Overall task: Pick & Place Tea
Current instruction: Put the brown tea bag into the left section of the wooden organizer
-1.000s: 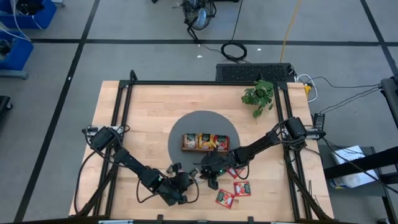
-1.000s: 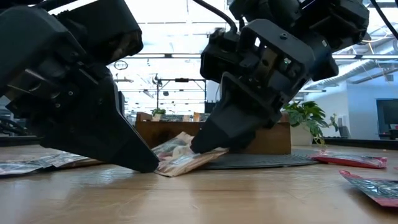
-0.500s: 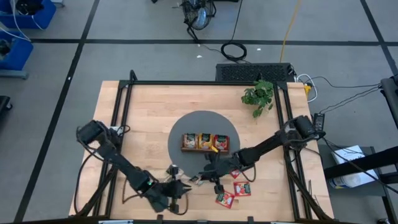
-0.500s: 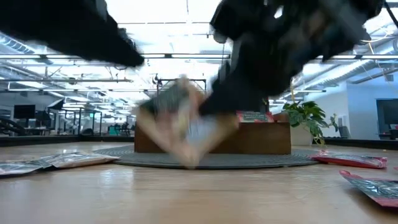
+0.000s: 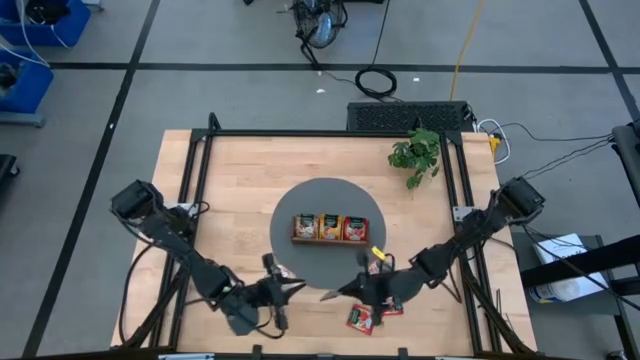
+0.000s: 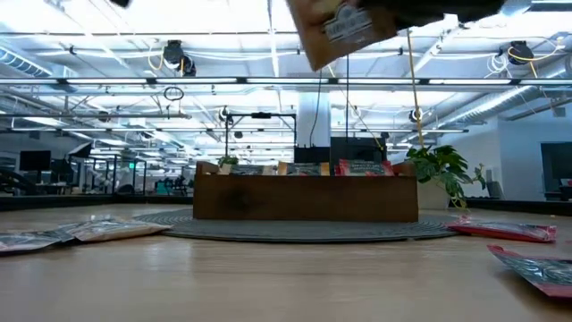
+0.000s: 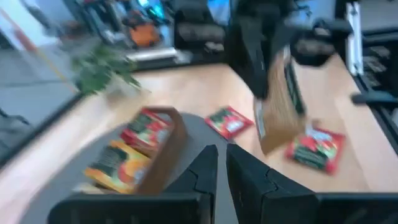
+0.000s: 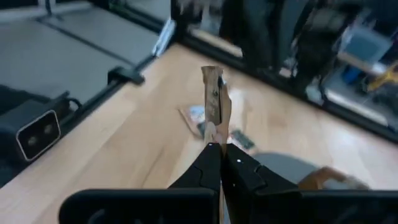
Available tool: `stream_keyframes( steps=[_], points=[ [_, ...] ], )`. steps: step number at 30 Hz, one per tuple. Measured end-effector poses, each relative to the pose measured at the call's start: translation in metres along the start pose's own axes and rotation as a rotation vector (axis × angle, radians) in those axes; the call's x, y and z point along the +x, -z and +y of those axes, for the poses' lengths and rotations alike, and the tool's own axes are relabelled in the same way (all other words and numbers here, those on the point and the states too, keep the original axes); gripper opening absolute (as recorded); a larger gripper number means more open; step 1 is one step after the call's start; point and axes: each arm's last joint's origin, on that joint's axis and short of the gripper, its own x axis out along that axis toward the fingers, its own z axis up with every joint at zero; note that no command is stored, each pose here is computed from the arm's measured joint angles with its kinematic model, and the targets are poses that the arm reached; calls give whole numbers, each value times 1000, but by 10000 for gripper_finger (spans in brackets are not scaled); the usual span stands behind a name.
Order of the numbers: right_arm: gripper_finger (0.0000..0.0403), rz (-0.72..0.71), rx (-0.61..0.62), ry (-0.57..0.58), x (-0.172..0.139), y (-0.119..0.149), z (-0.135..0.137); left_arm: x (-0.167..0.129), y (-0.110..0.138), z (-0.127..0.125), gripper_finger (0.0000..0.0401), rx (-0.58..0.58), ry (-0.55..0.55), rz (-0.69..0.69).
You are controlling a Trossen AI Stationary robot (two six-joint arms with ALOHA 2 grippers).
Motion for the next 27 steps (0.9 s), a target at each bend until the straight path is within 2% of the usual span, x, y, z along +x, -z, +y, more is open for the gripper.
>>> stream_keyframes(
  steps=[3,6,9,12,17,22,27],
  points=[
    [0,-67,5,54,-6,11,-1,13,13,-2,45,33,43,66],
    [0,-108,26,104,-11,20,-5,18,23,-9,69,42,68,77],
    [0,-132,48,118,-12,24,-8,20,25,-14,113,66,85,60],
    [0,-131,54,110,-12,26,-8,22,22,-14,165,43,77,28],
    [0,-171,45,43,-5,31,-1,30,20,-9,225,-83,57,31],
    [0,-143,6,45,12,38,8,39,17,-4,240,-113,112,45],
    [0,-125,-30,103,22,38,9,42,17,-3,221,-122,188,69]
  ],
)
